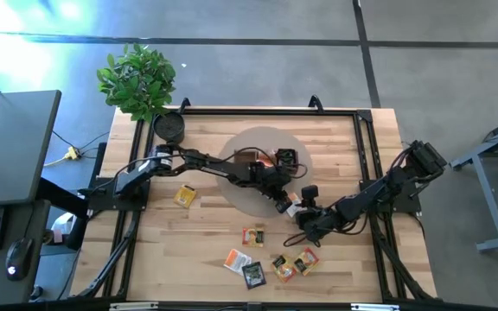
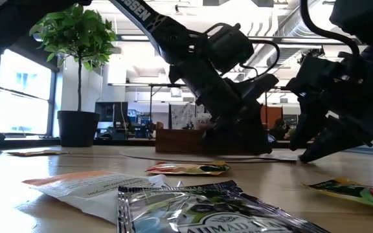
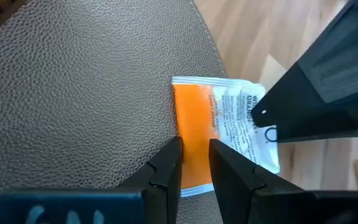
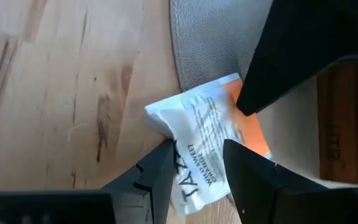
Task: Pick & Place Tea
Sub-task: Put the white tea bag into the middle section of the wooden organizer
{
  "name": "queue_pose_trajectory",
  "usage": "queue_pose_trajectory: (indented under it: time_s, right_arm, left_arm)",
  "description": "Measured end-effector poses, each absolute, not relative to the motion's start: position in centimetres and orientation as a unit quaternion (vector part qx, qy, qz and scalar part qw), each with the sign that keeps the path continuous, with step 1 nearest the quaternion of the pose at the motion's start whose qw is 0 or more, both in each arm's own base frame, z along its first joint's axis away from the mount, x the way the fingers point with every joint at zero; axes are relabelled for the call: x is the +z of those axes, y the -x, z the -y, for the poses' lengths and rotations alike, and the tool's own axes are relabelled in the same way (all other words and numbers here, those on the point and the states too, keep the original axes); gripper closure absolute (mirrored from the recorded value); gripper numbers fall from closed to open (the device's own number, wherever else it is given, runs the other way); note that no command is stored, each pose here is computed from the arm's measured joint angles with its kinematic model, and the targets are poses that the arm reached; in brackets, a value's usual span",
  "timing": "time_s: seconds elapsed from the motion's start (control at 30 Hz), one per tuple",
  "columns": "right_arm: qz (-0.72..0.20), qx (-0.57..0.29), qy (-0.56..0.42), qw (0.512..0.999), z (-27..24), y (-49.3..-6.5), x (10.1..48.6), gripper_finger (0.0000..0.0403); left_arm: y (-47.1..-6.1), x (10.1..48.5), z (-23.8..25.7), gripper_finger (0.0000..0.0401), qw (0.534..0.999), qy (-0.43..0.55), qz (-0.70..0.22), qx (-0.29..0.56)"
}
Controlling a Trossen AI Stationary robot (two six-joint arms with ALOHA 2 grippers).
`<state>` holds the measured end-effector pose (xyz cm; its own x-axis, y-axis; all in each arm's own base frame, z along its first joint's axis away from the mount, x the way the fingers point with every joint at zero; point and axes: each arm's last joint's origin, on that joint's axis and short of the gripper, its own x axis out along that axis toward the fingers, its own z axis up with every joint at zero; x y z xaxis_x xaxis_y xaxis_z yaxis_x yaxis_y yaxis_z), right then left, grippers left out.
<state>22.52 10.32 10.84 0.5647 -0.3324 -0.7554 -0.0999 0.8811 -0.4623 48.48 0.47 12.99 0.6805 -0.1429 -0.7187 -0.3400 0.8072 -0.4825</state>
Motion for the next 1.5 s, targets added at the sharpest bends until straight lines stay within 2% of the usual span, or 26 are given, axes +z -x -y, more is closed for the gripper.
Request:
queue_pose_trajectory:
  time_s: [0.3,0.73,0.87,1.1,1.33,1.5]
  right_arm:
    - [-0.462,-0.062,0.255,0.847,-10.3,-22.5,10.9,0.0265]
    - [-0.466,-0.021,0.234,0.853,-11.1,-22.2,10.9,0.0268]
    - [-0.464,-0.017,0.251,0.85,-11.4,-22.0,10.9,0.0296]
    - [-0.472,0.005,0.237,0.849,-11.5,-22.0,10.8,0.0393]
    - [-0.47,0.005,0.247,0.848,-11.6,-22.0,10.9,0.0372]
    - [-0.463,0.043,0.257,0.847,-11.8,-21.5,11.8,0.0396]
  left_arm:
    - [-48.6,13.0,0.1,0.0318,0.867,0.307,-0.389,0.042]
    - [-48.7,12.9,0.3,0.0318,0.867,0.31,-0.389,0.033]
    - [-48.7,12.9,0.3,0.0318,0.867,0.31,-0.389,0.033]
    - [-48.7,12.9,0.3,0.0318,0.866,0.312,-0.39,0.03]
    - [-48.7,12.9,0.3,0.0318,0.865,0.313,-0.391,0.027]
    - [-48.4,13.5,-0.1,0.0318,0.856,0.326,-0.402,-0.006]
